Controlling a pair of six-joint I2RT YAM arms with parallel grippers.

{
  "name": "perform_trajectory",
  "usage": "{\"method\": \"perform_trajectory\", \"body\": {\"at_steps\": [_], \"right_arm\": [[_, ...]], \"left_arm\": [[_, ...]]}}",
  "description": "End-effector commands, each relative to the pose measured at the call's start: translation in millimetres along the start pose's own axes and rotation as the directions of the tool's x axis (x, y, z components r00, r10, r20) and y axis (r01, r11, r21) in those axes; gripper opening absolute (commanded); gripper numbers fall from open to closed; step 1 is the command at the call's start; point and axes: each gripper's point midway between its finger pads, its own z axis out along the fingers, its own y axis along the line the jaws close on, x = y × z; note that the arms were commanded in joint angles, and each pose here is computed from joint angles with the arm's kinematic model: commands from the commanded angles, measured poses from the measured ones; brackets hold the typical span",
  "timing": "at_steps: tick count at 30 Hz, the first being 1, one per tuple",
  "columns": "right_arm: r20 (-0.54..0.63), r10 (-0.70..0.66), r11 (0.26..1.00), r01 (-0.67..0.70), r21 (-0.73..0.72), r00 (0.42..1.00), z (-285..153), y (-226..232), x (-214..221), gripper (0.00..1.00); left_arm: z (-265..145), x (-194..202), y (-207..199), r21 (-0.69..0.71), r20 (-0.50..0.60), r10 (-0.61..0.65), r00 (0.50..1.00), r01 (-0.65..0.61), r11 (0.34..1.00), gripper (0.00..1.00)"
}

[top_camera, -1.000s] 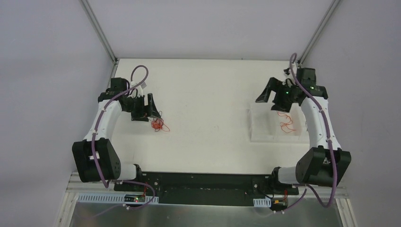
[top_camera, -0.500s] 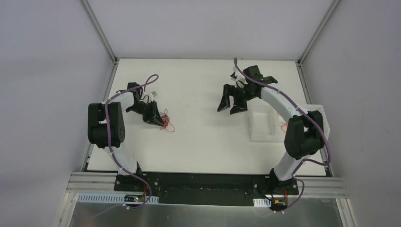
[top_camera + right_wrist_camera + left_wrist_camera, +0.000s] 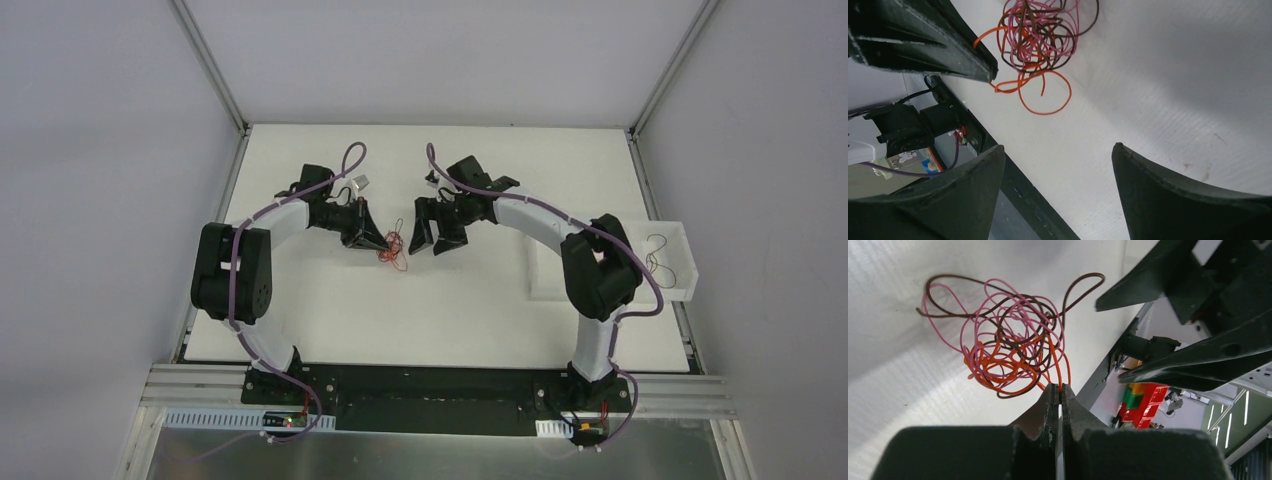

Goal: Untangle the cables

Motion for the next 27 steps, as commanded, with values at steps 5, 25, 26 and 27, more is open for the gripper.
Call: {"method": "perform_trajectory", "body": {"at_steps": [5, 25, 26, 27], "right_arm": [[0.174, -0.054, 0.994, 0.036, 0.104, 0.983, 41, 4, -49, 0.79], [0.300, -0.038, 0.997, 0.055, -0.046, 0.953, 85, 33, -74, 0.72], [0.316, -0.036, 0.996, 0.059, -0.063, 0.948, 85, 36, -75, 0.72], [0.325, -0.030, 0.995, 0.059, -0.080, 0.945, 85, 37, -75, 0.72]], "left_arm": [[-7, 3, -25, 0.123, 0.000, 0.018, 1.000, -0.018, 0.992, 0.00], [2, 8, -14, 0.145, -0.044, -0.009, 0.999, 0.015, 0.989, 0.00], [2, 8, -16, 0.158, -0.047, -0.010, 0.999, 0.018, 0.987, 0.00], [2, 7, -19, 0.173, -0.050, -0.007, 0.999, 0.015, 0.985, 0.00]]}}
